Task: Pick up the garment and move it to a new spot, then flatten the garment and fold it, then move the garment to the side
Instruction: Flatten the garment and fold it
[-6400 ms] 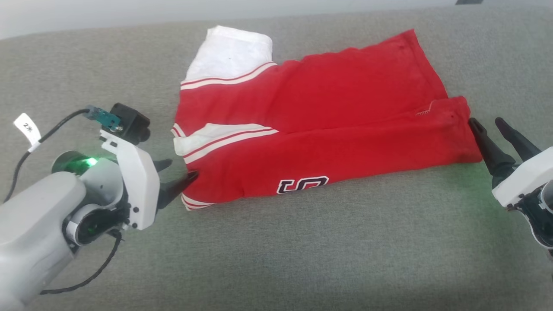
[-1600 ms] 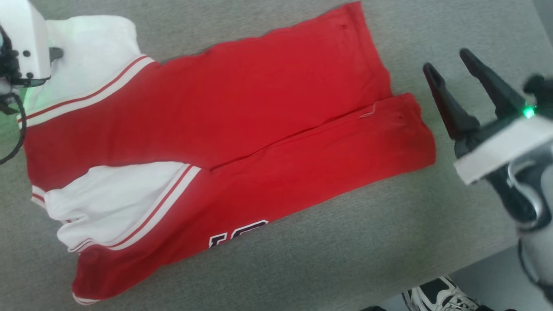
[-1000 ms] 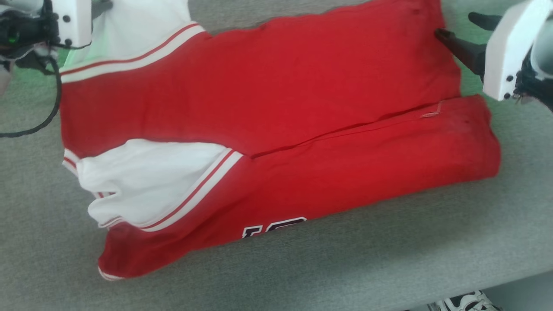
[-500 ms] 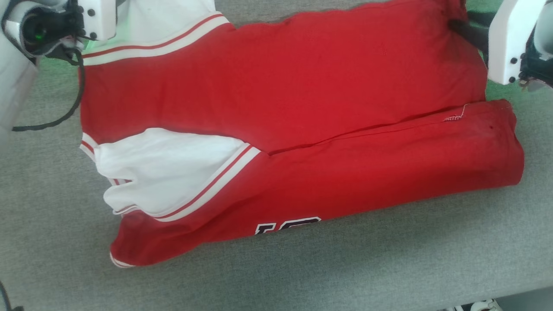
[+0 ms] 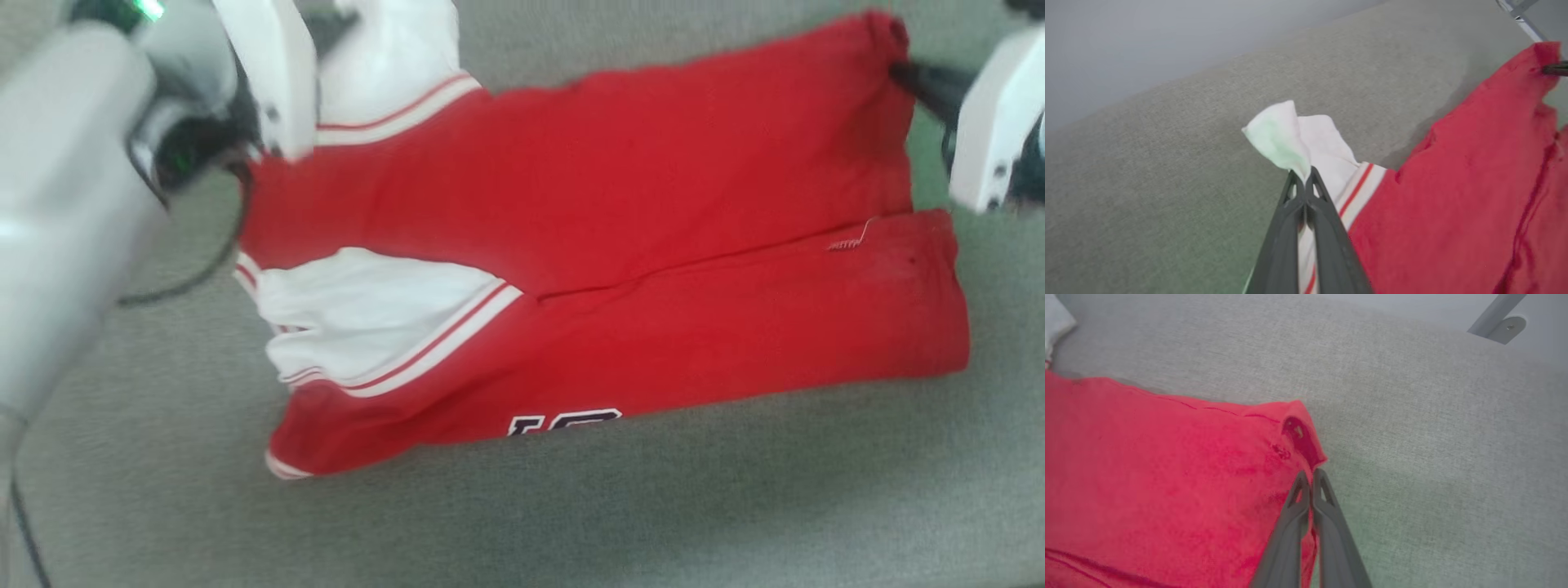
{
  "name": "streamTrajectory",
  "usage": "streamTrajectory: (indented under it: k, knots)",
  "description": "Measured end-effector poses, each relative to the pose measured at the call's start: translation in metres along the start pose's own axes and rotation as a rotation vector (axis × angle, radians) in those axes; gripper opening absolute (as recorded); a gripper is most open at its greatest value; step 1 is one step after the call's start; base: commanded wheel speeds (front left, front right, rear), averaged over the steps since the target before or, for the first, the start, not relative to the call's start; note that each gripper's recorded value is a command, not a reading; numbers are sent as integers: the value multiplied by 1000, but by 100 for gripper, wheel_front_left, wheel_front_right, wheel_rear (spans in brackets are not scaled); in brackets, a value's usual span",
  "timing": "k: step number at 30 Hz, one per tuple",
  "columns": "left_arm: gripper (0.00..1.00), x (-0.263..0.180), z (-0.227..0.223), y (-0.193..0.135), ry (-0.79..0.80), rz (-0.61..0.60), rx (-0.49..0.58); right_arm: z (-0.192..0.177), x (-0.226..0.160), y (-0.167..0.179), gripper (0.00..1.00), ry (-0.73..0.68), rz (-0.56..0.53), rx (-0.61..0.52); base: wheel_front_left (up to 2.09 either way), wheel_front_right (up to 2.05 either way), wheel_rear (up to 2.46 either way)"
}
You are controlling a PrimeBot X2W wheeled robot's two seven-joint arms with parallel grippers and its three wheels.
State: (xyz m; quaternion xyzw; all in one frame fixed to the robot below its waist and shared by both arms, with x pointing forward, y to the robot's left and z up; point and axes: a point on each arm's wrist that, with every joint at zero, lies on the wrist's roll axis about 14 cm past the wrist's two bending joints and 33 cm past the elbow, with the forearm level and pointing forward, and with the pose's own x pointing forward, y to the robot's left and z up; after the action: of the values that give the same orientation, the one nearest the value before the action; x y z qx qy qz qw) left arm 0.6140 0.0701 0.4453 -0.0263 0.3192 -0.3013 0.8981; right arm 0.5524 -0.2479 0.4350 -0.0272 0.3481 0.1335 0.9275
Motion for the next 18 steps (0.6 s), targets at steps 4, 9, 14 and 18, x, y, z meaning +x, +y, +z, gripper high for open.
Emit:
streamTrajectory:
  k: [4, 9, 14, 18]
  knots:
    - [0, -37, 3, -12, -61, -21, 26, -5, -22, 14, 0, -31, 40, -8, 0, 0, 0]
    - [0, -84, -6, -29, -125, -52, 39, -13, -52, 19, 0, -68, 60, 3, 0, 0, 0]
    - [0, -129, -27, -35, -183, -59, 20, -27, -71, 28, 0, -88, 85, 24, 0, 0, 0]
    - [0, -151, -63, -46, -174, -74, -10, -50, -80, 34, 0, -75, 100, 53, 0, 0, 0]
